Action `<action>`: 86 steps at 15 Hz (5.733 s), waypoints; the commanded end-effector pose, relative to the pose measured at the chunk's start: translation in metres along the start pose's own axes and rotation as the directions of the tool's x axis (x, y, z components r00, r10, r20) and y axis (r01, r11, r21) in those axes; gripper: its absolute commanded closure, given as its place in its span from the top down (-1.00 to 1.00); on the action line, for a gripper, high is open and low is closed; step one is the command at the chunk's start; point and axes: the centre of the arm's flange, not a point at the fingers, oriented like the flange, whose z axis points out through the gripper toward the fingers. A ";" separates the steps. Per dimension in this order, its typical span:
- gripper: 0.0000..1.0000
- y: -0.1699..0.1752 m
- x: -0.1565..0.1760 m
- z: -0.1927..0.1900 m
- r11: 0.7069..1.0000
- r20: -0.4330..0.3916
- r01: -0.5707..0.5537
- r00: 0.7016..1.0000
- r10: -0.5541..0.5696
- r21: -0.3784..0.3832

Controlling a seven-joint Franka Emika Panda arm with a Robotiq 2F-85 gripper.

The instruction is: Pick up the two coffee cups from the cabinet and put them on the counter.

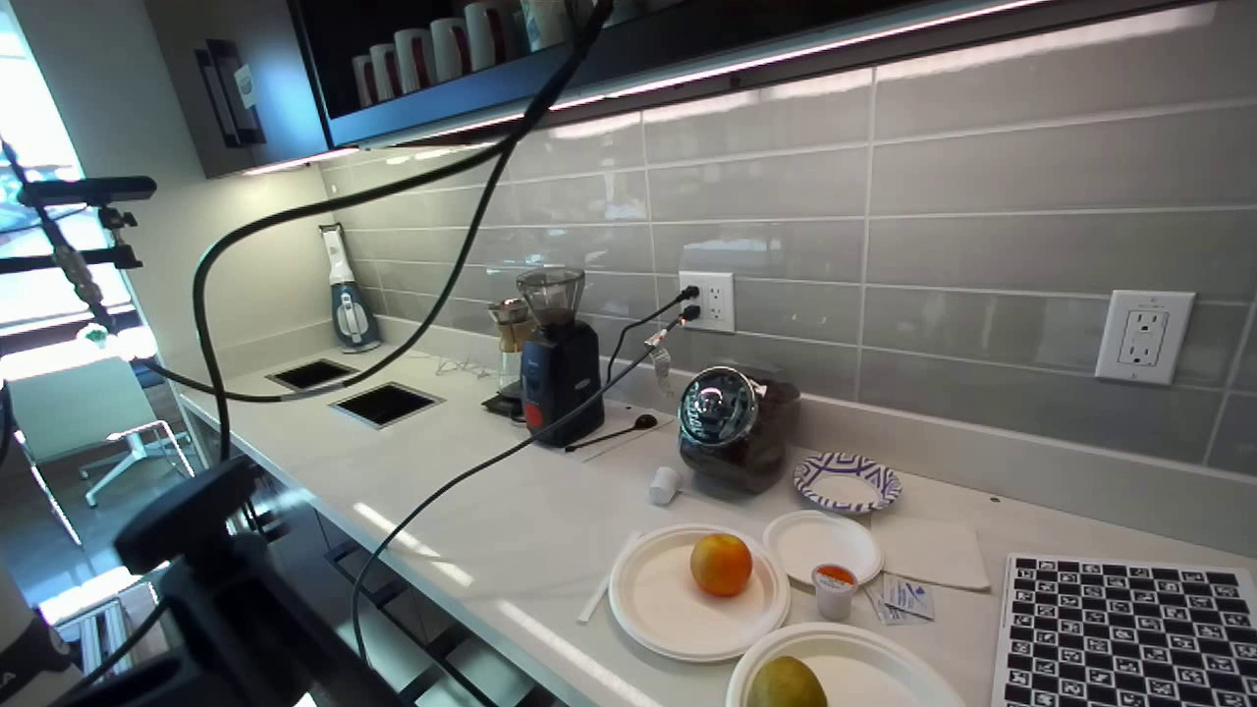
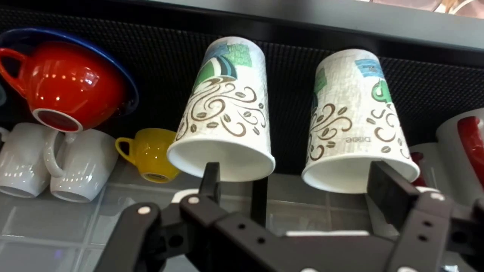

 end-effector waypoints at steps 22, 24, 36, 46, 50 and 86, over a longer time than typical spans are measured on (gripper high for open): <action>1.00 0.010 0.031 0.042 0.999 -0.008 -0.017 1.000 0.017 0.033; 1.00 0.010 0.030 0.045 0.999 0.007 -0.027 1.000 0.027 0.031; 0.32 0.006 0.027 0.062 0.998 0.056 -0.056 0.997 0.053 0.041; -1.00 0.003 0.029 0.059 0.994 0.065 -0.082 0.995 0.077 0.068; -0.99 -0.002 0.033 0.048 0.992 0.055 -0.096 0.994 0.091 0.079; -0.89 -0.053 -0.086 0.029 0.985 0.159 -0.171 0.973 0.165 0.027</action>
